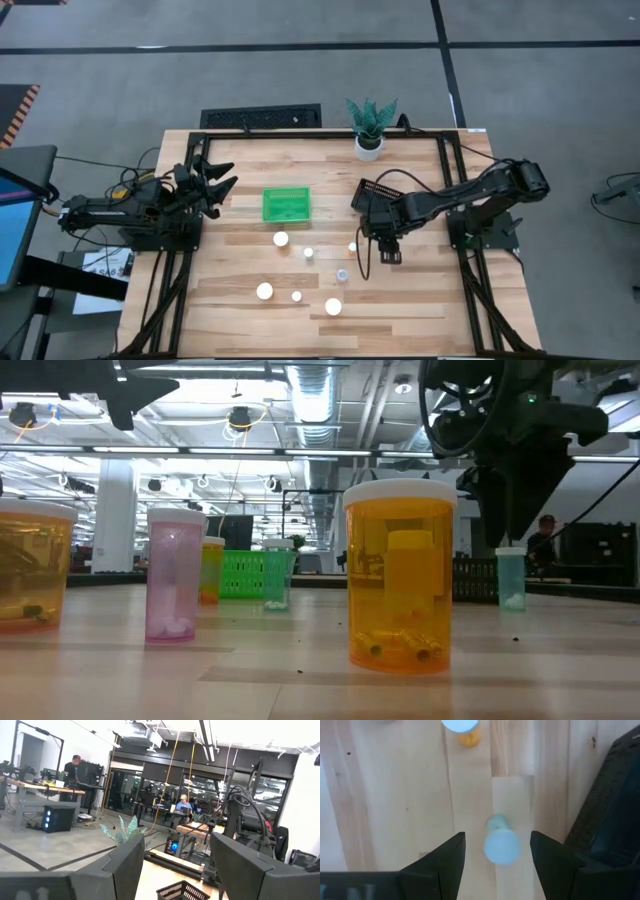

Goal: Pick and place medicine bottles into bin by pill shape (circle, oval)
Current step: Put the right blue tablet bottle into the black basket

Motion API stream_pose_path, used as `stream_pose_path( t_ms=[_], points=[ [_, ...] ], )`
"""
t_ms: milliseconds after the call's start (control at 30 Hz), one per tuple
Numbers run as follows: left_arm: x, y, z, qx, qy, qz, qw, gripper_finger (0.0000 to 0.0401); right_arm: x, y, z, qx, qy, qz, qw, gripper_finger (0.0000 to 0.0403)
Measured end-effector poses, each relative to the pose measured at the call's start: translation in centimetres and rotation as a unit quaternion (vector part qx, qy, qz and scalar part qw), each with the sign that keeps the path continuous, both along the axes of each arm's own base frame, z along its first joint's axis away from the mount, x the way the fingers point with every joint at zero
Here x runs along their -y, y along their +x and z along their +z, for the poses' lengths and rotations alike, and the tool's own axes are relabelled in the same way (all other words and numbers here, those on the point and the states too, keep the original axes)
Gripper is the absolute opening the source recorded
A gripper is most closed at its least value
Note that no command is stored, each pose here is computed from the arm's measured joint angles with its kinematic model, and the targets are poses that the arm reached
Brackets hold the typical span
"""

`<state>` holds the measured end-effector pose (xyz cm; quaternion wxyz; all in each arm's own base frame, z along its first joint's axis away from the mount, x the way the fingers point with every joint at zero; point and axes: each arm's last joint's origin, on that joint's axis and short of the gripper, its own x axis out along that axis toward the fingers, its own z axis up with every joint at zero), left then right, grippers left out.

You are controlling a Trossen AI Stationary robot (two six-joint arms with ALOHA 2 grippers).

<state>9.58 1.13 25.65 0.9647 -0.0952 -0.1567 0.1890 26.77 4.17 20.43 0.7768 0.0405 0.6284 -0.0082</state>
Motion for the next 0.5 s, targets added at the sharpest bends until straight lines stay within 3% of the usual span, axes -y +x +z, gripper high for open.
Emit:
stream_pose_path(
  t_ms=[500],
  points=[
    [0.0, 0.0, 0.0, -0.001, -0.001, 0.0, 1.0, 0.022, 0.4, -0.5, -0.7, 0.005, 0.001, -0.008, 1.0, 0.0231]
  ],
)
